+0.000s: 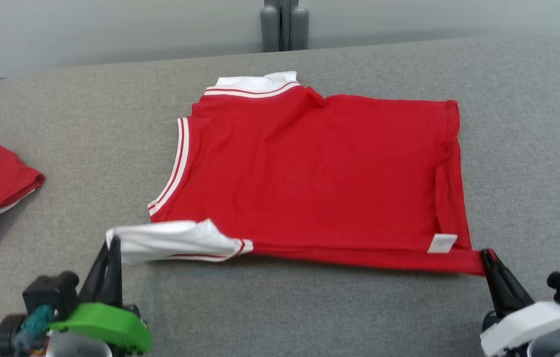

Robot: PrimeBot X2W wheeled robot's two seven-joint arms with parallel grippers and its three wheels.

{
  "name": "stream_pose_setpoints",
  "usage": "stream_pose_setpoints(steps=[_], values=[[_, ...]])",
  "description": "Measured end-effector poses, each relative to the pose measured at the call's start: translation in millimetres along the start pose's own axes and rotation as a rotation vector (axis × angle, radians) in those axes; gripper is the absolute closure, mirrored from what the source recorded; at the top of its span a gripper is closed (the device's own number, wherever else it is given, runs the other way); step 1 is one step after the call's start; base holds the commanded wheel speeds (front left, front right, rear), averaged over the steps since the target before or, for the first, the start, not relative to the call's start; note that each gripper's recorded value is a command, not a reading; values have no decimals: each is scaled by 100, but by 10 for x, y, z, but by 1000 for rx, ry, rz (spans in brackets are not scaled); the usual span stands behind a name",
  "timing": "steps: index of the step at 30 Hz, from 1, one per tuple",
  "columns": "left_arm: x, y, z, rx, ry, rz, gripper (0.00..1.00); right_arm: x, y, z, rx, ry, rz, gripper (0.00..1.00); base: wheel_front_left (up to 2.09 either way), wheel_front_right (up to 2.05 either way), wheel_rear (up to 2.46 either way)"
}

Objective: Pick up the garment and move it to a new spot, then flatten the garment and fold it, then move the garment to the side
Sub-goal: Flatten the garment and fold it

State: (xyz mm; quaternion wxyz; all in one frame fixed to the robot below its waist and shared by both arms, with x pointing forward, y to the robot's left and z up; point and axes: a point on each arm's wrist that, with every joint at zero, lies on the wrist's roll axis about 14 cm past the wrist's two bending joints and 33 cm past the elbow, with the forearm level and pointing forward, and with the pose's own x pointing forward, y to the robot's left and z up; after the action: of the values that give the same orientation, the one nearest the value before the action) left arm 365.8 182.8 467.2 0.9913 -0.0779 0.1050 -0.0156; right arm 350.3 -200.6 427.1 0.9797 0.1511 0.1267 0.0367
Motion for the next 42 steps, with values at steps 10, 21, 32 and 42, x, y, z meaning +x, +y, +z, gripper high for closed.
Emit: stream_pose_setpoints(steps=[10, 21, 32, 42], values=[[1015, -362, 44, 104, 48, -183, 100, 698, -25, 153, -57, 8, 12, 100, 0, 0, 0], [1279, -379, -134, 35, -64, -136, 0, 901, -37, 307, -160, -102, 27, 0, 0, 0, 0], [651, -139, 170, 23, -208, 13, 0, 413, 262, 788, -223, -301, 63, 0, 0, 0, 0], [260, -65, 259, 46, -239, 66, 0, 162, 405, 781, -210, -295, 68, 0, 0, 0, 0]])
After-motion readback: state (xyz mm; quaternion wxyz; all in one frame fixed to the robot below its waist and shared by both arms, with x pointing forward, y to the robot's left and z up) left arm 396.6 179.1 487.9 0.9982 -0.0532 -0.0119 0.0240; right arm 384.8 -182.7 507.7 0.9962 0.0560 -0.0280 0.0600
